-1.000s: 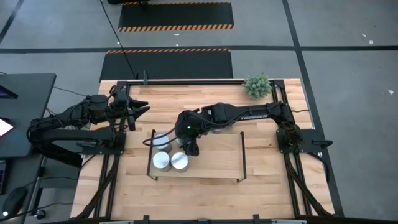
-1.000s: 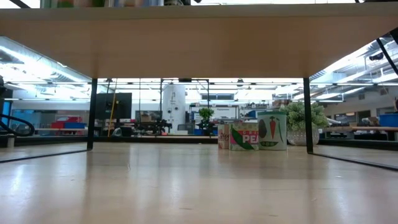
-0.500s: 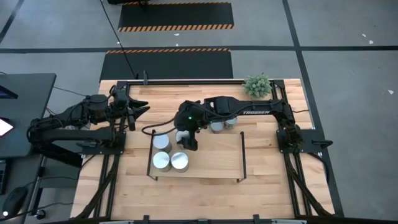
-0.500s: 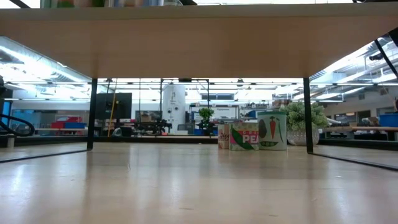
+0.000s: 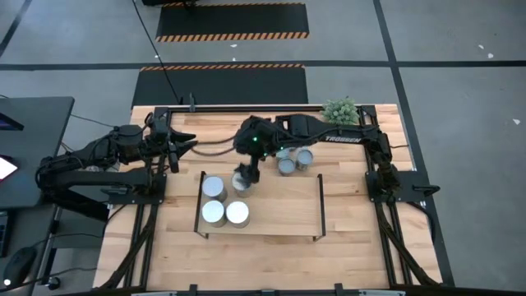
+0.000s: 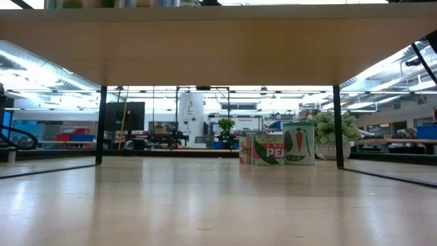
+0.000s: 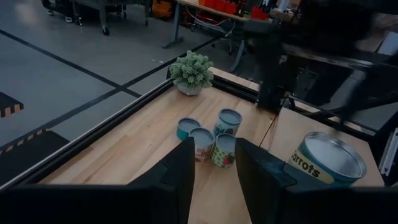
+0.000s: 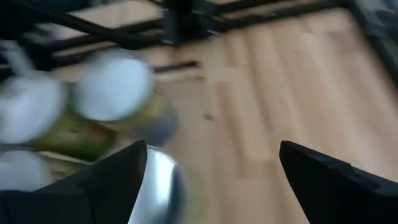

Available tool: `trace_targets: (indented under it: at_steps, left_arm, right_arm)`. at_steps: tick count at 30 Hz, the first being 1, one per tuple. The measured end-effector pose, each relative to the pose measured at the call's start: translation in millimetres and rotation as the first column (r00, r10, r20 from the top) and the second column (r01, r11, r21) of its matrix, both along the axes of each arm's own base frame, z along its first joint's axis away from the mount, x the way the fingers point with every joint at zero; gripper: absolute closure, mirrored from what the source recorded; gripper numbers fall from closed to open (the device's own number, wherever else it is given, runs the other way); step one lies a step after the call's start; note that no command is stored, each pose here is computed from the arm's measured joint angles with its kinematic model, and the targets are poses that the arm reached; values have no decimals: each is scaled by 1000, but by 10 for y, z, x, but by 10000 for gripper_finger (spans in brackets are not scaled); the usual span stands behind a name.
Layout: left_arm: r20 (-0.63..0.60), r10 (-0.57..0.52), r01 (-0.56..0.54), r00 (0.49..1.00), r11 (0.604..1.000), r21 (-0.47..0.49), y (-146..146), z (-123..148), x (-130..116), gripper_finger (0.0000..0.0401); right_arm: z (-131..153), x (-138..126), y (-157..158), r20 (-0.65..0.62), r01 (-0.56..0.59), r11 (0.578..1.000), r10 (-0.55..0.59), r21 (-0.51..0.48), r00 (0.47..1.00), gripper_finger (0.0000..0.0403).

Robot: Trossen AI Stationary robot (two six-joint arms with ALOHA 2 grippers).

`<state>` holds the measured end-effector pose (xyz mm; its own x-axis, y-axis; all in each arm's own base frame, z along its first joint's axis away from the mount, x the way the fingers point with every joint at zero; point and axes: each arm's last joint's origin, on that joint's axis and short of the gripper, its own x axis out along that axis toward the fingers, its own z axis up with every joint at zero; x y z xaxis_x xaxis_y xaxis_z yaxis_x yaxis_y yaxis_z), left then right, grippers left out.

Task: Pick and place cans onto a shelf
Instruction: Put the canned carrots on the shelf

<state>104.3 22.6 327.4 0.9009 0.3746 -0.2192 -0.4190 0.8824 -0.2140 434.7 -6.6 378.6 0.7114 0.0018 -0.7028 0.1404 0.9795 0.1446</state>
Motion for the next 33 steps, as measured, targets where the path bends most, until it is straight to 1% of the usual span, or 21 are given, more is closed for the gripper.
trace_targets:
  at_steps: [2,4,6,8,11,17,21,24,27,33]
  left_arm:
    - [0,0,0,1000,1000,0,0,0,0,280]
    - [0,0,0,1000,1000,0,0,0,0,280]
    - [0,0,0,1000,1000,1,0,0,0,280]
    - [0,0,0,1000,1000,0,0,0,0,280]
    - [0,0,0,1000,1000,1,0,0,0,280]
    - [-1,-1,1,1000,1000,3,0,0,0,280]
    - [-1,-1,1,1000,1000,2,0,0,0,280]
    - [-1,-1,1,1000,1000,2,0,0,0,280]
    - [-1,-2,2,1000,1000,2,0,0,0,280]
    - [0,-20,20,1000,1000,-2,-6,0,2,280]
  right_arm:
    - [-3,-52,-69,-39,50,998,-51,-38,998,36]
    - [-32,-94,-119,-89,73,996,-78,-57,993,43]
    - [-66,-115,-151,-126,77,995,-84,-57,988,53]
    - [-77,-117,-167,-132,81,995,-88,-57,987,64]
    - [-104,-146,-183,-170,94,992,-106,-78,980,84]
    - [-194,-167,-192,-230,85,993,-102,-83,968,110]
    - [-241,-140,-173,-225,55,998,-62,-37,972,116]
    - [-284,-122,-150,-230,47,998,-54,-34,972,116]
    - [-265,-107,-113,-208,35,999,-39,-24,977,117]
    - [-265,-104,-26,-207,17,1000,-12,22,978,117]
